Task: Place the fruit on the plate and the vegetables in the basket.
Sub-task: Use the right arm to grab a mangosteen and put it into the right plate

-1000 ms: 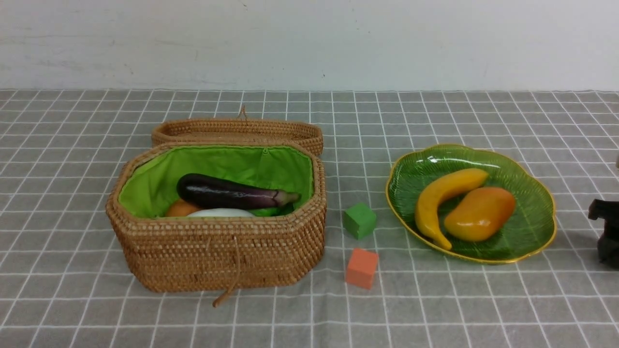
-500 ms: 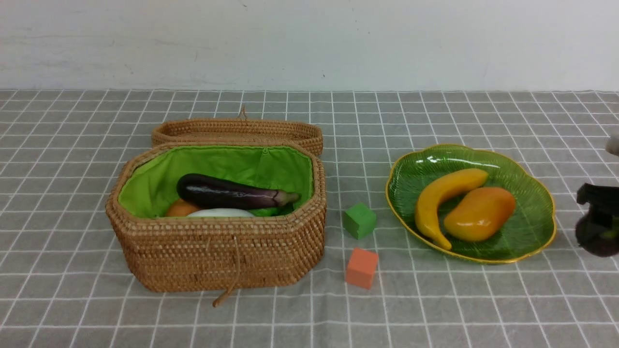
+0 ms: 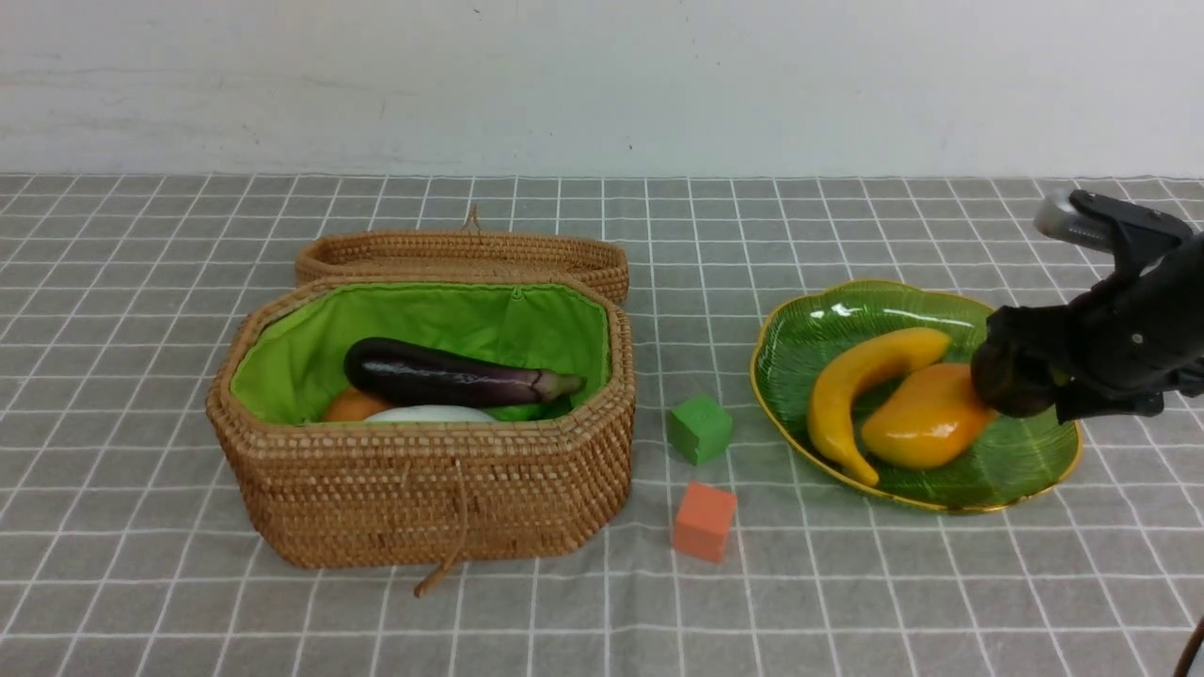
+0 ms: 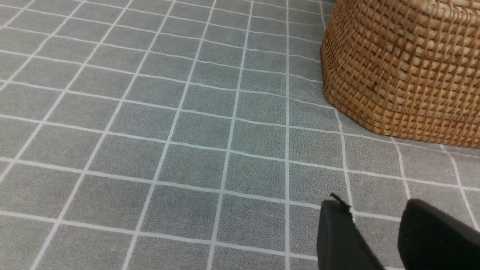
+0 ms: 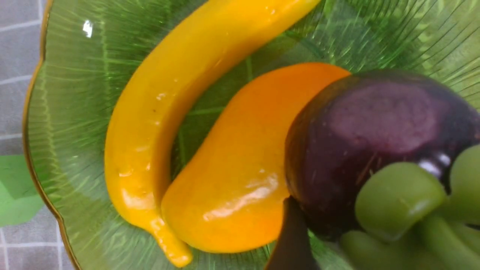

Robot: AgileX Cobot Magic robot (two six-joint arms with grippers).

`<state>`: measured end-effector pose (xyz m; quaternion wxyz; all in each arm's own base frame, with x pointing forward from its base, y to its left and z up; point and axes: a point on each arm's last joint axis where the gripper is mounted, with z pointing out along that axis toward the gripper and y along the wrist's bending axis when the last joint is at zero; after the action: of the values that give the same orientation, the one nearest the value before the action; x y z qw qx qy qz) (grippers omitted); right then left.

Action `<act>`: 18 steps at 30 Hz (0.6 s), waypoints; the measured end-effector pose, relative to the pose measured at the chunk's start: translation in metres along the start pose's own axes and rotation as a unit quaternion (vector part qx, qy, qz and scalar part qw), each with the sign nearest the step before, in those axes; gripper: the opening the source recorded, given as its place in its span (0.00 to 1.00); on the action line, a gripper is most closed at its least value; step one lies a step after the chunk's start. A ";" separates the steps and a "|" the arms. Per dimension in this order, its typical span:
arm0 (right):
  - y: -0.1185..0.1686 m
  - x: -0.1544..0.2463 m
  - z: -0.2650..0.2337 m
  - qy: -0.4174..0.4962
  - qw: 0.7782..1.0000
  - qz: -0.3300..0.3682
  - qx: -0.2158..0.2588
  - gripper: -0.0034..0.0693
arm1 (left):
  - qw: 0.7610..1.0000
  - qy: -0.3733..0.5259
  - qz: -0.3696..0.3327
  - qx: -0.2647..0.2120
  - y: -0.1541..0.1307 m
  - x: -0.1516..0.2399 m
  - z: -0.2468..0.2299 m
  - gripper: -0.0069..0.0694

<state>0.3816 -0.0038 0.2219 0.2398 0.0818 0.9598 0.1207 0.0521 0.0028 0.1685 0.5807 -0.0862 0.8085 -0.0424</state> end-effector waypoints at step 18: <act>-0.004 0.006 -0.021 0.029 0.999 -0.008 0.035 0.92 | 1.000 0.000 0.000 0.000 0.000 0.000 0.000 0.40</act>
<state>0.3660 -0.0103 0.2364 0.2100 0.0786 0.9706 0.0873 0.0521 0.0028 0.1685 0.5807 -0.0859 0.8085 -0.0421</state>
